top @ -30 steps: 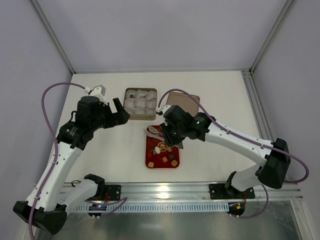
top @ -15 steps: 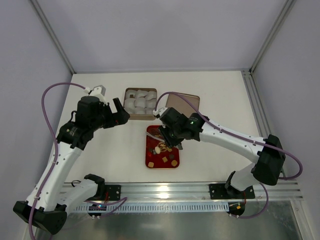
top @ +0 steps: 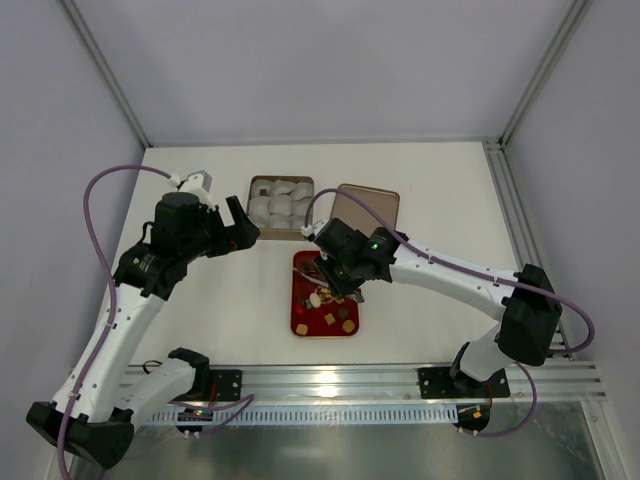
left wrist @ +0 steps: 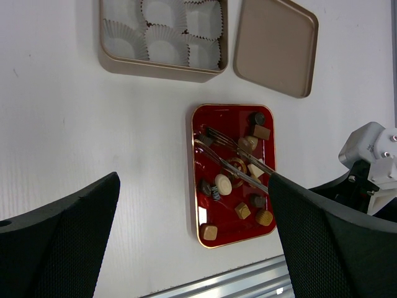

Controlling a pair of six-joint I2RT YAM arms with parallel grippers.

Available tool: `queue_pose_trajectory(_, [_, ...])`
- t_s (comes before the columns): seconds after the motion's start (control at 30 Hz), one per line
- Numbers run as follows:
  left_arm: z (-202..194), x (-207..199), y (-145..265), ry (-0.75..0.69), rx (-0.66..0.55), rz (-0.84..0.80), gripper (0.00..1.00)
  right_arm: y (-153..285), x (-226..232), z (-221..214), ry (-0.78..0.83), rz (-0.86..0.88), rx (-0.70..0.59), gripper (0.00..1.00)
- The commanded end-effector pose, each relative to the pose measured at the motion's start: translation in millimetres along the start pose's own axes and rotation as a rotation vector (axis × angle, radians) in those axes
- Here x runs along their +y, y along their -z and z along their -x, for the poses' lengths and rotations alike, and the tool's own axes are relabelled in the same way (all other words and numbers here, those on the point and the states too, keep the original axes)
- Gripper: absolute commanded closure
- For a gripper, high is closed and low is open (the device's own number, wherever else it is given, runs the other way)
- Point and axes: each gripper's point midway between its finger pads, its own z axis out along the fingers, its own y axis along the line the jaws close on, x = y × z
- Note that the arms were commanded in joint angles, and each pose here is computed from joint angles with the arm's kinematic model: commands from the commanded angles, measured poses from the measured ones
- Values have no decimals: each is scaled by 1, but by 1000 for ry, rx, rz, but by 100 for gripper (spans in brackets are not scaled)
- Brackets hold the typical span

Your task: Pack the chocolate

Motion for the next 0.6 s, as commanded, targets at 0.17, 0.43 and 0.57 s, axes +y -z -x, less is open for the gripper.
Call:
queue_pose_trajectory(0.17, [4, -5, 0, -5, -21, -28, 0, 0, 2, 12, 16, -10, -30, 67])
queue_pose_trajectory(0.43, [5, -6, 1, -6, -24, -30, 0, 18, 2, 19, 6, -6, -54, 73])
queue_pose_trajectory(0.57, [5, -6, 1, -5, -22, -32, 0, 34, 1, 28, -3, -8, -90, 73])
